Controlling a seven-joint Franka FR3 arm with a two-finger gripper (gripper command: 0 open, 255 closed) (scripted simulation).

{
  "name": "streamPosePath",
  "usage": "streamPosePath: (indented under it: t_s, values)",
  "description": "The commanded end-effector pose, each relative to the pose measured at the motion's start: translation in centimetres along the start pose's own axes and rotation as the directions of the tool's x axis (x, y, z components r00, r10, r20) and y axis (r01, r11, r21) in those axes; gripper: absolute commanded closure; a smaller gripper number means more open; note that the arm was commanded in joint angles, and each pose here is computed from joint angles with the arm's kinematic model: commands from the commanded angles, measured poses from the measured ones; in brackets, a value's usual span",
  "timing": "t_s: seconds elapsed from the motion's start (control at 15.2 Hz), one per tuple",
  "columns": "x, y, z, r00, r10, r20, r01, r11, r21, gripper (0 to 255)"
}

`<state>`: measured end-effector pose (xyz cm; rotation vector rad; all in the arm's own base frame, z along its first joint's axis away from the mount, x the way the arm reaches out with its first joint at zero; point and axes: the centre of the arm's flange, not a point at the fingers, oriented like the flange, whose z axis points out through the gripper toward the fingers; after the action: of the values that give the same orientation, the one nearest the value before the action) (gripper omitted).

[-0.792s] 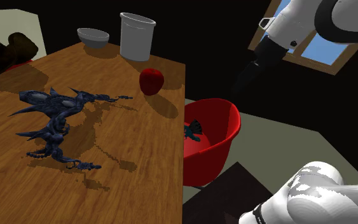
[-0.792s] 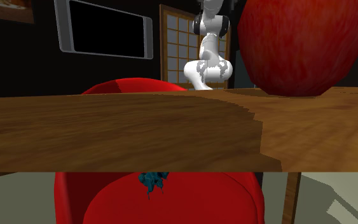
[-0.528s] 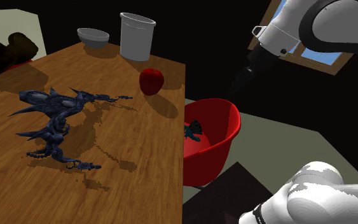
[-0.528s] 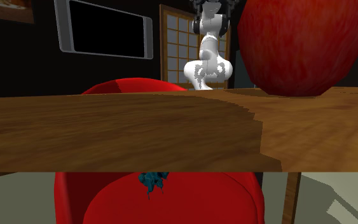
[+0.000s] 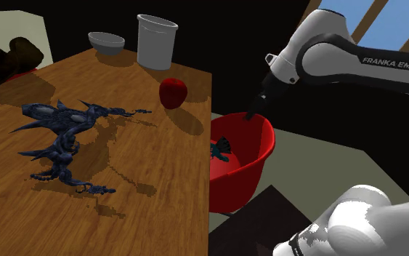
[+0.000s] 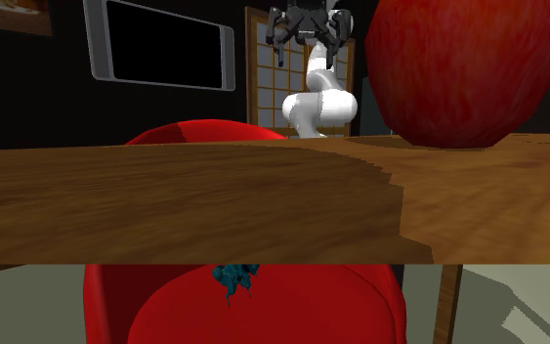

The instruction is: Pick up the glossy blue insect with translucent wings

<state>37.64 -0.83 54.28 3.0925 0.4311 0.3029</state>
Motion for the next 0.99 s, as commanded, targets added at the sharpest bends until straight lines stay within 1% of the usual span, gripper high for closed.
streamPosePath:
  t_s: [0.0, 0.92]
  values:
    - [0.4, 1.2, 2.5, 1.0, -0.012, 0.002, 0.012, 1.0, 0.0, 0]
    - [4.7, 9.3, 18.6, 0.995, -0.092, 0.024, 0.092, 0.996, 0.005, 0]
